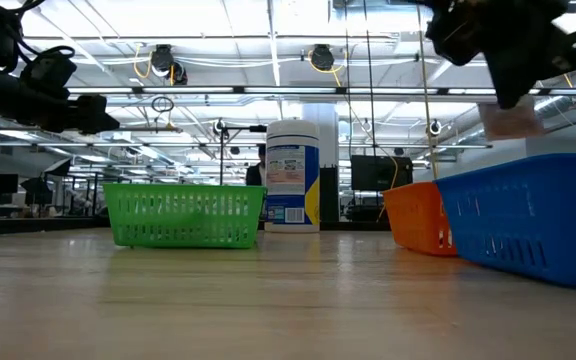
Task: Pick & Place First Aid Supplies
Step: Put the blue pad into the blue bin
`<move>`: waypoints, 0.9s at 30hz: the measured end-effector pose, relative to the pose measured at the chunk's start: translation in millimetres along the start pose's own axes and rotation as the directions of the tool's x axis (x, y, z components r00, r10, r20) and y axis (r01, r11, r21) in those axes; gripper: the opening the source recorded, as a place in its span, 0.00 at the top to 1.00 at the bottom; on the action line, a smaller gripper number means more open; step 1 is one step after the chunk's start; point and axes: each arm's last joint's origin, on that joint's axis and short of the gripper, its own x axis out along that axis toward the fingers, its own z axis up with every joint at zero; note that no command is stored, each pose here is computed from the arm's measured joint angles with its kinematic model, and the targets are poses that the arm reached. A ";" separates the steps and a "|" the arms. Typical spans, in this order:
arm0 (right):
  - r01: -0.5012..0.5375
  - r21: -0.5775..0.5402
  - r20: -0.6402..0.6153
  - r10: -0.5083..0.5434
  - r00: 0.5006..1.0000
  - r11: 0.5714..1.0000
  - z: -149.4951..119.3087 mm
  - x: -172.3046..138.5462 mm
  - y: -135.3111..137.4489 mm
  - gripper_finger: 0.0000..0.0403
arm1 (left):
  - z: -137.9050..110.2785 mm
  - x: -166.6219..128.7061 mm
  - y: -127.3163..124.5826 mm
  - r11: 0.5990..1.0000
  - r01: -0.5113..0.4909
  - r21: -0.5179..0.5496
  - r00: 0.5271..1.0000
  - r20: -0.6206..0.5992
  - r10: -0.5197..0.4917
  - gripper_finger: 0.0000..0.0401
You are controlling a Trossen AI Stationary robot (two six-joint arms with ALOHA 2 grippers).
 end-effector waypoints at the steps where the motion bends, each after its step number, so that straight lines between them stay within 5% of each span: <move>1: -0.015 -0.001 -0.004 0.015 1.000 1.000 -6.5 2.1 3.4 1.00 | 0.0 0.0 0.0 1.000 0.000 0.000 1.000 0.000 0.000 0.23; 9: -0.107 -0.014 -0.057 0.106 0.993 0.994 -48.2 25.9 28.5 1.00 | 0.0 0.0 0.0 1.000 0.000 0.000 1.000 0.000 0.000 0.21; 21: -0.070 -0.128 -0.070 0.061 0.996 0.989 -68.8 77.1 41.8 0.99 | 0.0 0.0 0.0 1.000 0.000 0.000 1.000 0.000 0.000 0.18; 27: -0.058 -0.137 -0.095 0.045 0.994 0.989 -69.6 81.1 41.9 0.87 | -0.1 0.0 0.0 1.000 0.000 0.000 1.000 0.000 0.000 0.21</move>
